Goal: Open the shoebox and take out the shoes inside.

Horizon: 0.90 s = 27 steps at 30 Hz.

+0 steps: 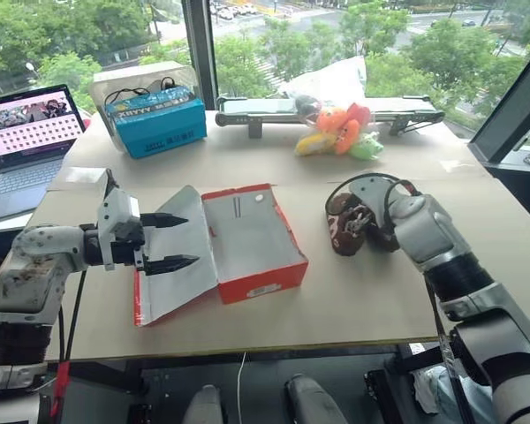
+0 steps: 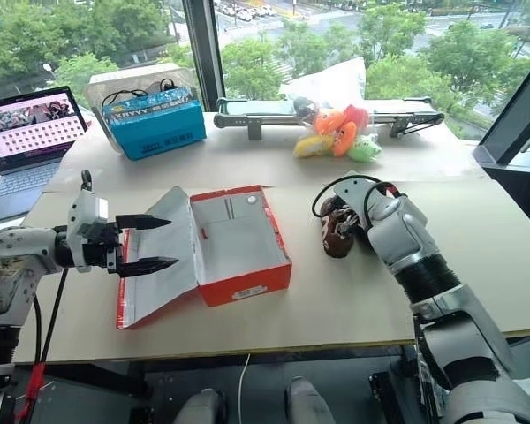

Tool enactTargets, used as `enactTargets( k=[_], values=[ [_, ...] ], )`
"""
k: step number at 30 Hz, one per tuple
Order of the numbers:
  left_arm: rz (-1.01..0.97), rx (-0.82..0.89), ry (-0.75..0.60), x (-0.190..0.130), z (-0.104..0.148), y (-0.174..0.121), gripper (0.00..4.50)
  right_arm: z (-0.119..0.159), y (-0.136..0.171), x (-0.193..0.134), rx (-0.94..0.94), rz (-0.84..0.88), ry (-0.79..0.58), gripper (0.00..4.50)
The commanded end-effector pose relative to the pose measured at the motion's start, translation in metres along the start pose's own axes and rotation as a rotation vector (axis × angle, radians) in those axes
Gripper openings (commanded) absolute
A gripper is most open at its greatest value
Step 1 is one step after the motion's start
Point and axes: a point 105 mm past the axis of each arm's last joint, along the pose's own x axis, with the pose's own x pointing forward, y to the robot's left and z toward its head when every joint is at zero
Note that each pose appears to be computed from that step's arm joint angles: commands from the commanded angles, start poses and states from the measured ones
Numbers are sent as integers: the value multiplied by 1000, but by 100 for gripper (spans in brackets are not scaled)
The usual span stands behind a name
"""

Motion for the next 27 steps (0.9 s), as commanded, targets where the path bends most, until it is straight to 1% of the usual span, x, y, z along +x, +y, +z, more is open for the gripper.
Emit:
enactTargets(
  k=[1,4,6,9,12,18,19,21,23,24,27],
  values=[
    [13,51,-24,-5,13,1,450,-3,-9,-3,74,-5,1,194],
    [17,51,-23,-5,13,2,450,6,-25,-15,105,-34,-29,289],
    [19,51,-23,-6,13,2,450,11,-31,-23,129,-41,-50,289],
    [32,47,-25,-7,12,3,450,28,-51,-48,172,-67,-111,289],
    [45,40,-33,-7,12,3,450,42,-61,-70,208,-62,-168,289],
    [103,25,-50,-9,10,7,450,51,-69,-95,278,-19,-235,289],
    [153,23,-54,-12,10,12,450,56,-70,-102,308,-4,-285,289],
    [318,-7,-52,-21,5,28,450,65,-72,-118,372,18,-420,289],
    [527,-70,-87,-35,3,45,450,59,-67,-128,386,-3,-516,289],
    [643,-112,-94,-45,-3,52,450,54,-58,-132,380,-7,-559,289],
    [866,-152,-94,-67,-13,61,450,42,-39,-142,384,-2,-627,289]
  ],
)
